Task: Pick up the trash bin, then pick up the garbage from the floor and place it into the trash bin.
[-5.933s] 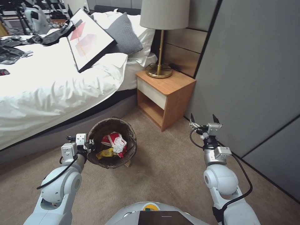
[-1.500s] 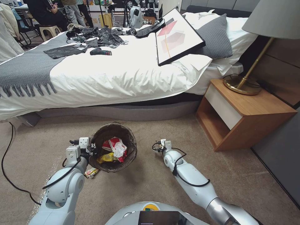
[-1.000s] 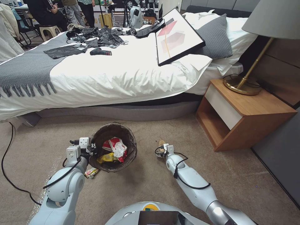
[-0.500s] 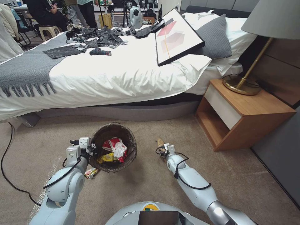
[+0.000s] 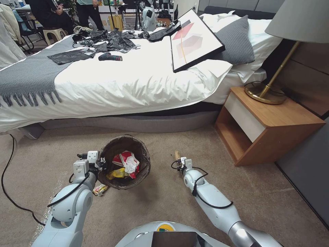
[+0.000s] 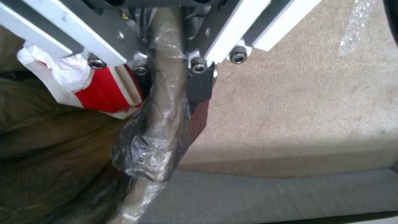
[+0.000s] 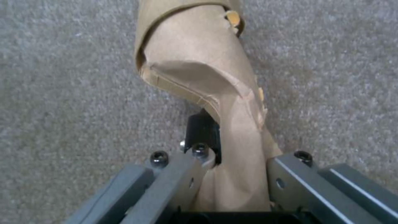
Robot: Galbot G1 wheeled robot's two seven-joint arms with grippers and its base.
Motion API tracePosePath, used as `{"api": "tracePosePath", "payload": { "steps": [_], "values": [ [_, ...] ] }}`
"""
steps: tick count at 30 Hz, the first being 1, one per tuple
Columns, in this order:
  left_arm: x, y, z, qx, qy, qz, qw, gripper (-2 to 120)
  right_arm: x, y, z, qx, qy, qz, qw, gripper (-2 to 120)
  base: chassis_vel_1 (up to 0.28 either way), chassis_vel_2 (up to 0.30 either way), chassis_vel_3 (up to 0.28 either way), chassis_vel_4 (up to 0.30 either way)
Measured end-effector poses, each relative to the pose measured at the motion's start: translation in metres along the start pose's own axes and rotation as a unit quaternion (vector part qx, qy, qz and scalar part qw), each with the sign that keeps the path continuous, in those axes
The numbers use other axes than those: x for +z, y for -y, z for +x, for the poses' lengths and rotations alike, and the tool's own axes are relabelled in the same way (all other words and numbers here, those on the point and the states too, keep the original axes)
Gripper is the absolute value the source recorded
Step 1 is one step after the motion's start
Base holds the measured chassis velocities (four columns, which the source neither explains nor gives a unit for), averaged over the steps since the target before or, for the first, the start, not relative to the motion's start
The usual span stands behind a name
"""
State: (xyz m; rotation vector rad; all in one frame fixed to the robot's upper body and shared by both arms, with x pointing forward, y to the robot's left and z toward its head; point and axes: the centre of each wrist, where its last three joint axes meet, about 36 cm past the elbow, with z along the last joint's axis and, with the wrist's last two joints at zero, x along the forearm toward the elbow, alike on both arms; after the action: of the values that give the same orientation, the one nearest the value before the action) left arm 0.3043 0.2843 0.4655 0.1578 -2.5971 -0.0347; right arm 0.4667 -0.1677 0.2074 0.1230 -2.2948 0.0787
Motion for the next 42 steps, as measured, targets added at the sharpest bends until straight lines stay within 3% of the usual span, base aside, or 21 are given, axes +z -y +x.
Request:
{"api": "tracePosePath", "payload": {
  "steps": [7,15,19,21,22,24,26,27,32,41,42],
  "values": [
    [-0.002,0.001,0.002,0.001,0.003,-0.001,1.0,0,-0.001,0.003,0.003,-0.001,0.004,-0.004,1.0,0,0.0,0.0,0.0,0.0],
    [-0.009,0.002,0.011,0.001,0.016,0.003,0.9999,0,-0.034,0.014,0.04,-0.017,0.044,-0.033,0.998,0,0.0,0.0,0.0,0.0],
    [-0.011,0.001,0.014,-0.002,0.02,0.0,0.9998,0,-0.063,0.032,0.081,-0.014,0.057,-0.054,0.997,0,0.0,0.0,0.0,0.0],
    [-0.012,0.0,0.015,-0.003,0.022,-0.002,0.9998,0,-0.091,0.05,0.126,-0.013,0.093,-0.052,0.994,0,0.0,0.0,0.0,0.0],
    [-0.012,0.0,0.015,-0.003,0.022,-0.002,0.9998,0,-0.091,0.05,0.126,-0.013,0.093,-0.052,0.994,0,0.0,0.0,0.0,0.0],
    [-0.012,-0.001,0.015,-0.002,0.022,-0.003,0.9997,0,-0.112,0.056,0.168,-0.03,0.129,-0.058,0.99,0,0.0,0.0,0.0,0.0],
    [-0.012,-0.001,0.015,-0.002,0.022,-0.004,0.9997,0,-0.115,0.057,0.175,-0.033,0.135,-0.059,0.989,0,0.0,0.0,0.0,0.0],
    [-0.012,0.0,0.015,-0.002,0.022,-0.005,0.9997,0,-0.126,0.059,0.2,-0.046,0.156,-0.061,0.985,0,0.0,0.0,0.0,0.0],
    [-0.012,0.001,0.014,-0.001,0.022,-0.005,0.9998,0,-0.144,0.057,0.246,-0.076,0.188,-0.06,0.977,0,0.0,0.0,0.0,0.0],
    [-0.011,0.001,0.013,0.0,0.021,-0.005,0.9998,0,-0.157,0.05,0.284,-0.109,0.21,-0.05,0.97,0,0.0,0.0,0.0,0.0],
    [-0.011,0.001,0.013,-0.001,0.021,-0.005,0.9998,0,-0.165,0.046,0.303,-0.13,0.225,-0.044,0.965,0,0.0,0.0,0.0,0.0]
  ]
}}
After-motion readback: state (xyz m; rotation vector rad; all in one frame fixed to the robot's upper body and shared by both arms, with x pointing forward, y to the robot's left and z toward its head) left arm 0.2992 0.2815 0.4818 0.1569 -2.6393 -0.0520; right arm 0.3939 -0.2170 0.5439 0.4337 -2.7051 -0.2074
